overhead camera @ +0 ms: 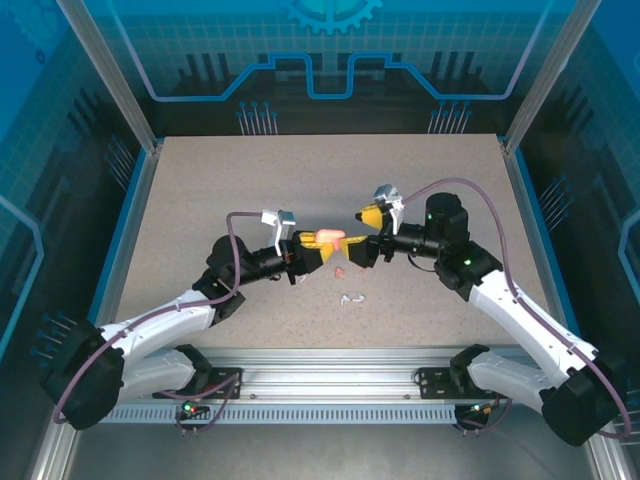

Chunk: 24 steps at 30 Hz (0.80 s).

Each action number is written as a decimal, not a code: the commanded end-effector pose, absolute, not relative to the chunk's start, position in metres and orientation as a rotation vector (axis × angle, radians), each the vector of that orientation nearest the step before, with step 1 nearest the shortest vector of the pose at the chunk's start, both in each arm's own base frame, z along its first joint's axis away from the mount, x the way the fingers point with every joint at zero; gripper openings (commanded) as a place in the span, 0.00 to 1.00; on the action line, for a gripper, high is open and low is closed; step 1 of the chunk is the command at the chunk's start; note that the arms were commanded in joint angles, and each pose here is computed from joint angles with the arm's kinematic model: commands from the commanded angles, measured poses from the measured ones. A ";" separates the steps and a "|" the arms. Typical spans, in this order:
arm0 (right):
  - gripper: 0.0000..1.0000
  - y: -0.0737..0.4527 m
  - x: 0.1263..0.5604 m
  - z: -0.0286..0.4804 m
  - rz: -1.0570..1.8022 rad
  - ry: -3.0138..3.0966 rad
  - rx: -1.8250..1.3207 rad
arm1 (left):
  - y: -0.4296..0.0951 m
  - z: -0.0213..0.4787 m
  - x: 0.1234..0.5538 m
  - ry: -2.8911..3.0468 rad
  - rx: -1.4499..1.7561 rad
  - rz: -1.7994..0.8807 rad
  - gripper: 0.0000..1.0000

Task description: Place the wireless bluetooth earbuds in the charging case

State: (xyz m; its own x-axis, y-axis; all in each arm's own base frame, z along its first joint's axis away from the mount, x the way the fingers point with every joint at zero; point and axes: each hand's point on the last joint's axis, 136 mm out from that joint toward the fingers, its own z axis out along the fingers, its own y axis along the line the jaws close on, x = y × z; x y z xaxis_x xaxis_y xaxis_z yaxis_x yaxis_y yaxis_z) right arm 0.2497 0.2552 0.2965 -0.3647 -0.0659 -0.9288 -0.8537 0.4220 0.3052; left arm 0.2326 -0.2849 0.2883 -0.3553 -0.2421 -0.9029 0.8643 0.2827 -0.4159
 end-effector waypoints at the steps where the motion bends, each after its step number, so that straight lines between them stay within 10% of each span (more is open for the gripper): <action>1: 0.92 0.262 0.251 0.317 1.049 1.685 -0.832 | -0.288 0.301 0.227 1.420 0.639 -1.322 0.01; 24: 0.92 0.273 0.246 0.311 1.102 1.666 -0.905 | -0.287 0.303 0.227 1.425 0.633 -1.322 0.00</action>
